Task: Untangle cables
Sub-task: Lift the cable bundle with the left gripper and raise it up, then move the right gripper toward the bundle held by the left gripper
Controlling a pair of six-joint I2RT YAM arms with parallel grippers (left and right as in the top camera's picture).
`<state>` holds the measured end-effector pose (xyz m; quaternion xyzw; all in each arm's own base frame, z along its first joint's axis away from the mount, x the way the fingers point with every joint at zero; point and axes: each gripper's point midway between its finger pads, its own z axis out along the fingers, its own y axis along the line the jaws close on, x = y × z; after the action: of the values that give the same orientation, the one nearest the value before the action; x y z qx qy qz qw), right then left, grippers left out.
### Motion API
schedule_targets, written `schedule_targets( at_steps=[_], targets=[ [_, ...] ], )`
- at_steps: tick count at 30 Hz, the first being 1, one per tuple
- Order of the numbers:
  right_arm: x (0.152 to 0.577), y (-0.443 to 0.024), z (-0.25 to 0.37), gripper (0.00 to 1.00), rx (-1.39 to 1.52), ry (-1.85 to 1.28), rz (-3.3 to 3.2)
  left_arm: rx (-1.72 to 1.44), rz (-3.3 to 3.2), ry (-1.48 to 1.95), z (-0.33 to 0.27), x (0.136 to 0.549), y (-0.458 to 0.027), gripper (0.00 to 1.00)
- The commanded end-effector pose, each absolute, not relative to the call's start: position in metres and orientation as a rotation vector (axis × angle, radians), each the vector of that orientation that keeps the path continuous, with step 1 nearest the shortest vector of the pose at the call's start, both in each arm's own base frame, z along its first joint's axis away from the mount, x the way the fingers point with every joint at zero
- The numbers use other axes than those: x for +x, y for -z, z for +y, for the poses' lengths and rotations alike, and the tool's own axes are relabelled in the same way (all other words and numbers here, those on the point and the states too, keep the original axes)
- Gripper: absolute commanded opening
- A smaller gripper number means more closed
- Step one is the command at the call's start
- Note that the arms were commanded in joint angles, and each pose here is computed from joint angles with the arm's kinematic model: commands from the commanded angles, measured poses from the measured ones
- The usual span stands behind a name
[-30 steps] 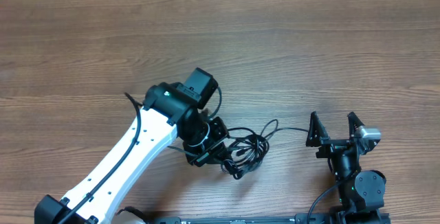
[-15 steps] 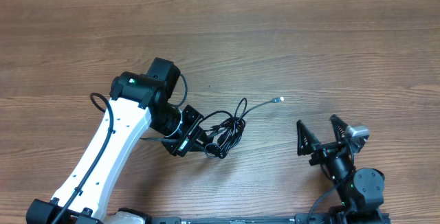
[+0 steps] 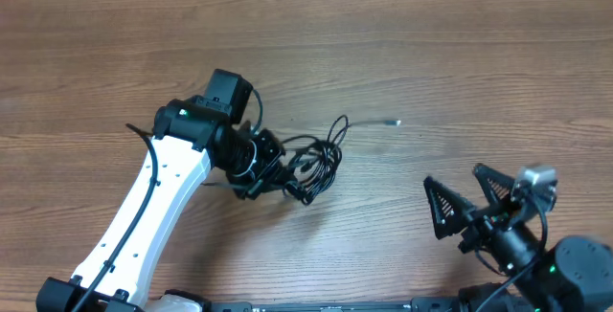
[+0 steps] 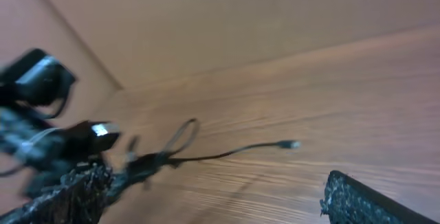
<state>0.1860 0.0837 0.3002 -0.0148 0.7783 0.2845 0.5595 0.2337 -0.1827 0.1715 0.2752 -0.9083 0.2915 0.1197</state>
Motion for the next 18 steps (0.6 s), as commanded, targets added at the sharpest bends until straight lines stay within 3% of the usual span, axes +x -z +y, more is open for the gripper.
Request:
schedule_targets(
  at_steps=[1, 4, 8, 11, 13, 18],
  targets=[
    [0.172, -0.316, 0.112, 1.0, -0.156, -0.864, 1.832, 0.551, -2.822, -1.021, -0.189, 0.254, -0.189, 0.04],
    [0.161, -0.319, 0.126, 1.0, -0.179, -1.006, 1.844, 0.298, -2.922, -1.176, -0.2, 0.27, -0.2, 0.04],
    [0.161, -0.325, 0.128, 1.0, -0.024, -1.149, 1.864, 0.183, -3.0, -1.257, -0.205, 0.286, -0.207, 0.04],
    [0.165, -0.326, 0.129, 0.93, 0.142, -1.268, 1.897, 0.132, -3.052, -1.343, -0.211, 0.301, -0.217, 0.04],
    [0.171, -0.311, 0.129, 0.86, 0.217, -1.286, 1.974, 0.07, -3.105, -1.445, -0.218, 0.317, -0.23, 0.04],
    [0.181, -0.281, 0.132, 0.85, 0.295, -1.279, 2.122, 0.032, -3.222, -1.431, -0.223, 0.332, -0.234, 0.04]
  ],
)
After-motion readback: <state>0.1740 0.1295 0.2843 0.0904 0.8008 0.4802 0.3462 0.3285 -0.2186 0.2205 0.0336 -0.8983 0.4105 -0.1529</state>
